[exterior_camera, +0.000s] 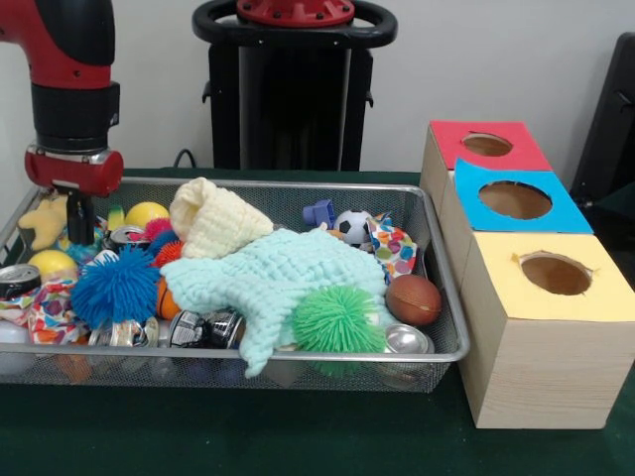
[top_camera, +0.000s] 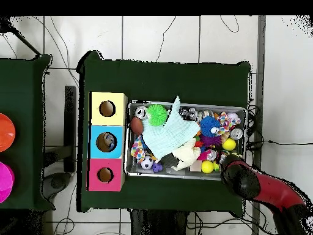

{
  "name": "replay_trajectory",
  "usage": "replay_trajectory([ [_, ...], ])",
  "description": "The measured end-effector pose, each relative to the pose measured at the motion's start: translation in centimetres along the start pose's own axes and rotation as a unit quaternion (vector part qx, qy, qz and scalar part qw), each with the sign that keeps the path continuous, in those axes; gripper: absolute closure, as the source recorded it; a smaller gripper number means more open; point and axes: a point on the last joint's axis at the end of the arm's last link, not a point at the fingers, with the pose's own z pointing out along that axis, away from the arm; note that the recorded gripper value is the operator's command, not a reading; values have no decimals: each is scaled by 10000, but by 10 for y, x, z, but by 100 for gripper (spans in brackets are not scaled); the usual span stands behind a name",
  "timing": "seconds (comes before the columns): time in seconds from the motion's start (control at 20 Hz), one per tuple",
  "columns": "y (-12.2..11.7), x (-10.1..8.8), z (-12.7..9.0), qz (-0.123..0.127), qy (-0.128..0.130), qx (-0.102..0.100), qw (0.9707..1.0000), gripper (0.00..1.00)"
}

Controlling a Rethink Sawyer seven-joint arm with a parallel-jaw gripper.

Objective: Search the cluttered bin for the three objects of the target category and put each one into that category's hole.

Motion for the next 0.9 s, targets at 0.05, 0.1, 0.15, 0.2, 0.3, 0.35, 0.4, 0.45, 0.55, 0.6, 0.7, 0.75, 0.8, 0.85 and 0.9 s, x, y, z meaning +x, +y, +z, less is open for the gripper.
replay_trajectory([
  [0.05, 1, 0, 1, -2, -1, -12, 10000, 100],
  [0.1, 2, 0, 1, -4, 1, -23, 10000, 100],
  [0.15, 3, 0, 2, -3, 2, -32, 10000, 100],
  [0.2, 3, 0, 2, -4, 4, -39, 10000, 100],
  [0.3, 4, 0, 2, -6, 4, -41, 10000, 100],
  [0.35, 4, 0, 2, -5, 4, -42, 10000, 100],
  [0.4, 4, 0, 2, -6, 5, -41, 10000, 100],
  [0.45, 4, 0, 2, -6, 4, -42, 10000, 100],
  [0.55, 4, 0, 2, -6, 5, -41, 10000, 100],
  [0.6, 4, 0, 2, -11, 1, -40, 10000, 100],
  [0.7, 4, -1, 1, -17, -3, -36, 10000, 100],
  [0.75, 5, -2, 1, -31, -13, -31, 10000, 100],
  [0.8, 6, -3, 0, -48, -24, -25, 10000, 100],
  [0.85, 7, -4, -1, -58, -30, -22, 10000, 100],
  [0.9, 7, -5, -2, -68, -36, -18, 10000, 100],
])
